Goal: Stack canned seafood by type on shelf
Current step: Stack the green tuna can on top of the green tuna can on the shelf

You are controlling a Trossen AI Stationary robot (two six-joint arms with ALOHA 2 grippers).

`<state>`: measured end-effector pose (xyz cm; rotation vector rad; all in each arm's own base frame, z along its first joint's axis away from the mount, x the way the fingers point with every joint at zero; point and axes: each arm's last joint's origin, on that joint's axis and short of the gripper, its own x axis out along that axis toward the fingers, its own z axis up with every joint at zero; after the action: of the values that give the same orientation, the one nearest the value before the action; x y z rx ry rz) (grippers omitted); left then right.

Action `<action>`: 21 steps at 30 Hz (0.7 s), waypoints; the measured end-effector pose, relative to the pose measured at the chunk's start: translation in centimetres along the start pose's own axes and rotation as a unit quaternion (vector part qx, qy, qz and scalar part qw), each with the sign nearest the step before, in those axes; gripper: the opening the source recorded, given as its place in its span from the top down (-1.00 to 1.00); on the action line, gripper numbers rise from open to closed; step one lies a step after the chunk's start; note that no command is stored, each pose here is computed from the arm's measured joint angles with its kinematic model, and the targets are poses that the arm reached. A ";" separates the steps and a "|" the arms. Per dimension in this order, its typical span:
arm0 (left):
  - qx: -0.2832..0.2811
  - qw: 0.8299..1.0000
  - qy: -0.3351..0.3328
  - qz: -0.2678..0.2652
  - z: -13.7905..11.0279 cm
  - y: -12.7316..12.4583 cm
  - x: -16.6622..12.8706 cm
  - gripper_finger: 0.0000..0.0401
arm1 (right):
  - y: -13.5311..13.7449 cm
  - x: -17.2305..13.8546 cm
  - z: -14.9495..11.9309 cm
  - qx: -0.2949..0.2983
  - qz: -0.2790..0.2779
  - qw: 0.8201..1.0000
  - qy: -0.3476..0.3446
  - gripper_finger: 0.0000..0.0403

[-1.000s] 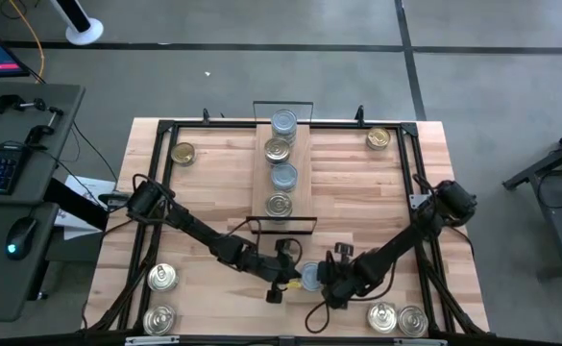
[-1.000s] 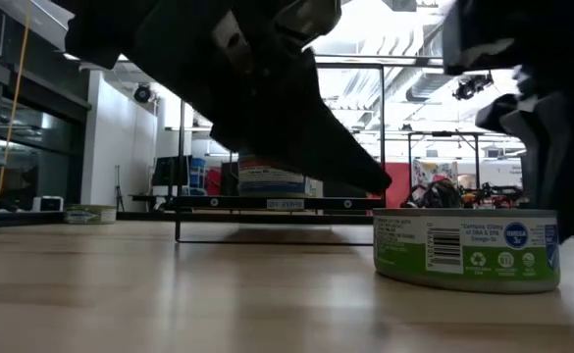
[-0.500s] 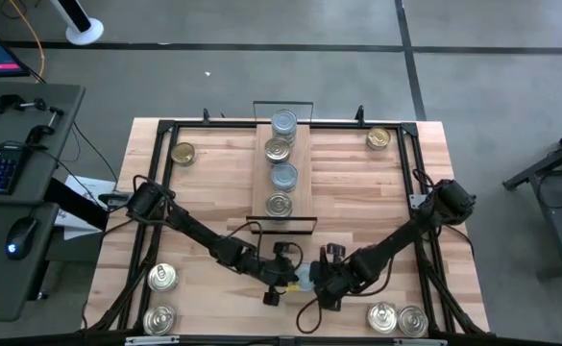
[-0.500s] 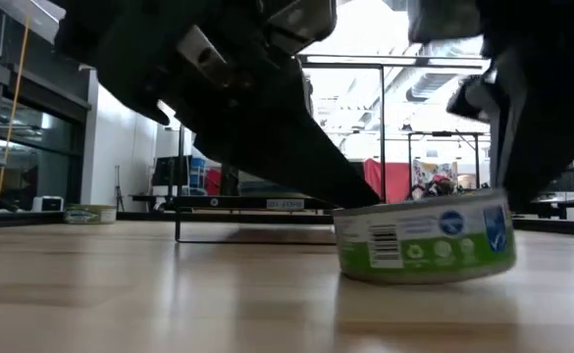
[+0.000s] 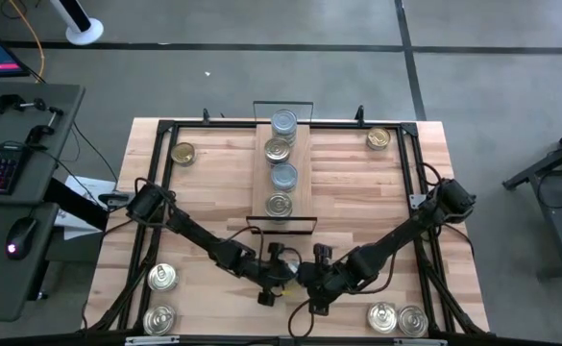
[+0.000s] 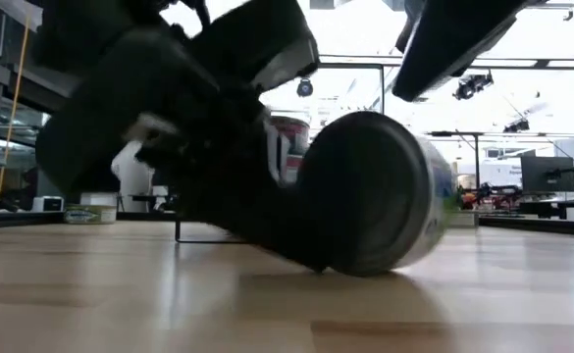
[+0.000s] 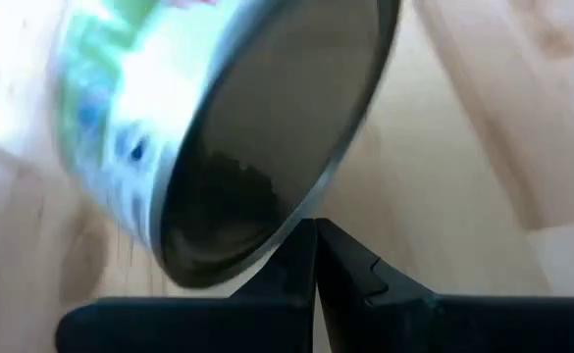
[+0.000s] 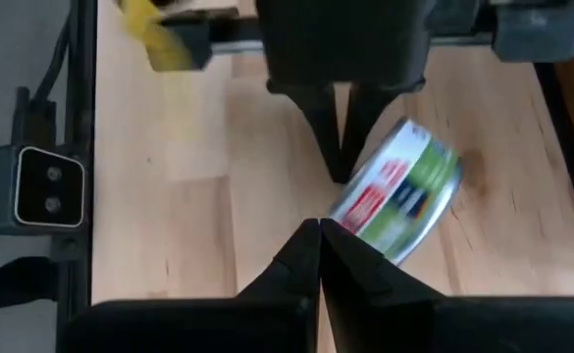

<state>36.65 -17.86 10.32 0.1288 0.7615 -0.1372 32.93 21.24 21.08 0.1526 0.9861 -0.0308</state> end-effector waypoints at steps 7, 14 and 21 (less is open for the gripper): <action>-0.003 1.000 0.008 0.003 0.0 -0.2 -0.4 1.00 | 0.2 -1.6 -0.3 0.007 0.000 1.000 0.005 1.00; -0.008 0.998 0.055 -0.003 -0.3 -0.1 -3.1 1.00 | 0.0 -3.9 -0.3 0.165 -0.025 0.985 -0.033 1.00; -0.124 0.991 0.045 0.005 -5.8 1.6 -7.9 1.00 | -0.1 -2.9 0.5 0.200 -0.021 0.978 -0.063 0.73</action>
<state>27.34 -14.71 11.77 -0.0980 0.8610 -0.0260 31.71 20.90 23.77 0.4933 0.8474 -0.2761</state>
